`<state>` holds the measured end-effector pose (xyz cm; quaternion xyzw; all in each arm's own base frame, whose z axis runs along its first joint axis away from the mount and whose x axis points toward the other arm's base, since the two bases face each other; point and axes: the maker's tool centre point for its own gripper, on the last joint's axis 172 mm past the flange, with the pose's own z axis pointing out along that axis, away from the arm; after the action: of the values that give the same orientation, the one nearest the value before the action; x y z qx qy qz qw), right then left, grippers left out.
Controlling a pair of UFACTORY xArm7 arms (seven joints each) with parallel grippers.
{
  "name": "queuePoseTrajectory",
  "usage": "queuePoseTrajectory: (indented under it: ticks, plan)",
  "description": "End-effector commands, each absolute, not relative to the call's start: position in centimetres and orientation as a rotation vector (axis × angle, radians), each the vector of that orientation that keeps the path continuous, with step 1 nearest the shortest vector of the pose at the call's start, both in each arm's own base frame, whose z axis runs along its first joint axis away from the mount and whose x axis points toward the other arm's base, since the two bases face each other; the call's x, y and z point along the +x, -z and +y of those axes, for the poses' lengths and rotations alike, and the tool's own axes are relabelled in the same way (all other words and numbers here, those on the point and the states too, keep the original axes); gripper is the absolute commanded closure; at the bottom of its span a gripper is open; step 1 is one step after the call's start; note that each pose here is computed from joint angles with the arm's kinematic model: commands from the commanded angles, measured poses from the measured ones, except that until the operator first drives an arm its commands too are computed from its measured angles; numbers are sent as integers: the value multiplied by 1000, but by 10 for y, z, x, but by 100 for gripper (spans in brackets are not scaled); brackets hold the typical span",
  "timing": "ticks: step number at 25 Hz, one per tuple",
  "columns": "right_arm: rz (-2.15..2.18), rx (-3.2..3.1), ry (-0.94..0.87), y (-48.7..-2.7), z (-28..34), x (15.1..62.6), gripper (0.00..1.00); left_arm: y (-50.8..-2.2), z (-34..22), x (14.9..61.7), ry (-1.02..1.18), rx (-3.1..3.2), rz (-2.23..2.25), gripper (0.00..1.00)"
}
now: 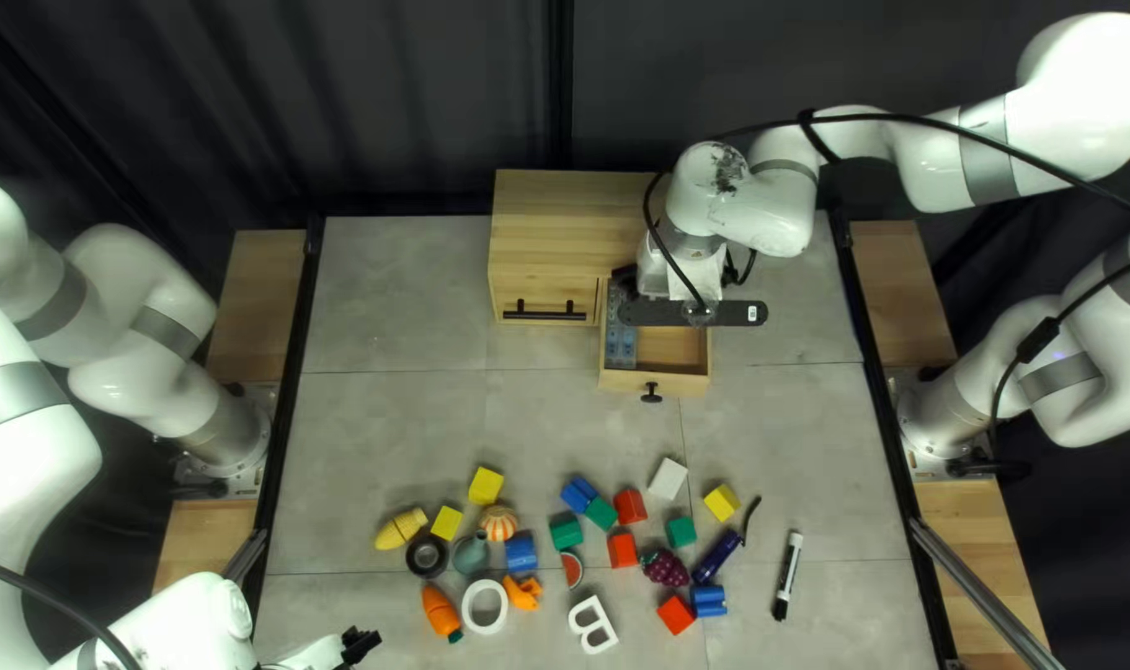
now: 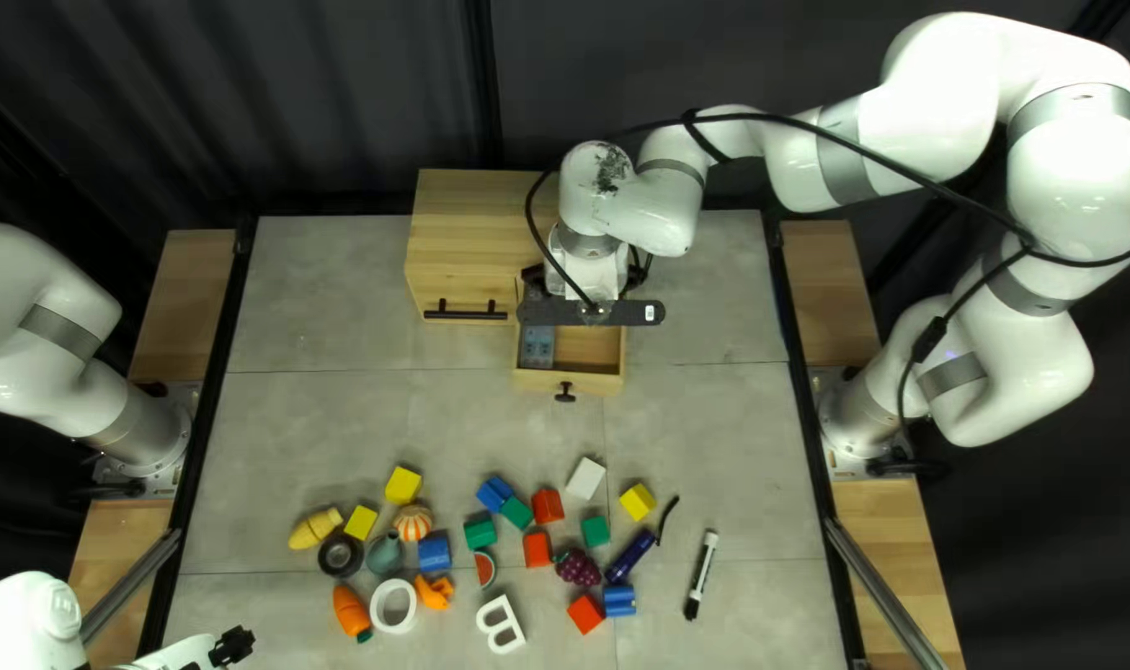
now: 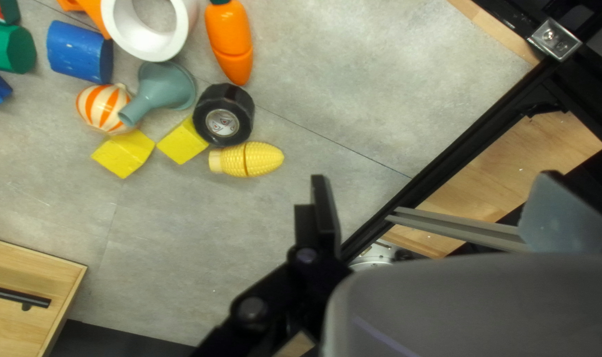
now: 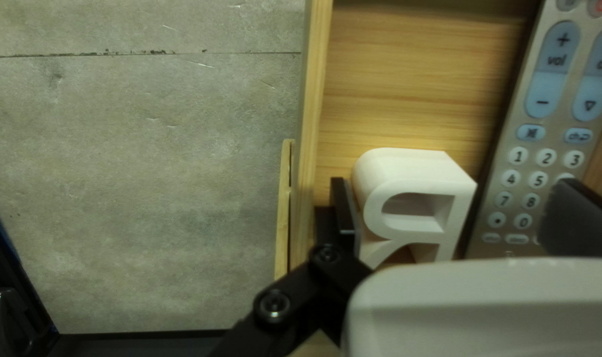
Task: Open drawers and place objects into drawer and close
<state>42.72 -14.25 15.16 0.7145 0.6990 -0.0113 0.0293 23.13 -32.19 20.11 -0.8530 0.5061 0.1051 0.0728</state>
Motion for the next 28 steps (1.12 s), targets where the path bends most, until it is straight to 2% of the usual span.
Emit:
queuePoseTrajectory:
  ticks: [1,2,4,6,7,8,11,13,19,20,21,22,28]
  plan:
    - [2149,2205,31,-161,-136,428,25,-201,-322,231,-316,-2562,1520,0]
    - [2146,2211,30,-164,-134,428,0,-201,-322,231,-316,-2562,1520,0]
    - [2137,2226,29,-168,-130,428,0,-201,-322,231,-316,-2562,1520,0]
    - [2125,2241,28,-172,-127,428,9,-201,-322,231,-316,-2562,1520,0]
    - [2120,2247,27,-173,-126,428,85,-201,-322,231,-316,-2562,1520,0]
    - [2111,2256,27,-175,-123,426,94,-201,-322,231,-316,-2562,1520,0]
    - [2069,2283,27,-188,-103,423,98,-201,-322,231,-316,-2562,1520,0]
    - [2045,2300,15,-197,-86,422,91,-201,-322,231,-316,-2562,1520,0]
    - [2016,2303,11,-220,-33,410,92,-201,-322,231,-316,-2562,1520,0]
    - [2015,2298,13,-223,-20,407,86,-201,-322,231,-316,-2562,1520,0]
    - [2015,2297,14,-223,-17,407,24,-201,-322,231,-316,-2562,1520,0]
    - [2015,2293,15,-224,4,406,0,-201,-322,231,-316,-2562,1520,0]
    - [2007,2303,-17,-215,79,413,0,-201,-322,231,-316,-2562,1520,0]
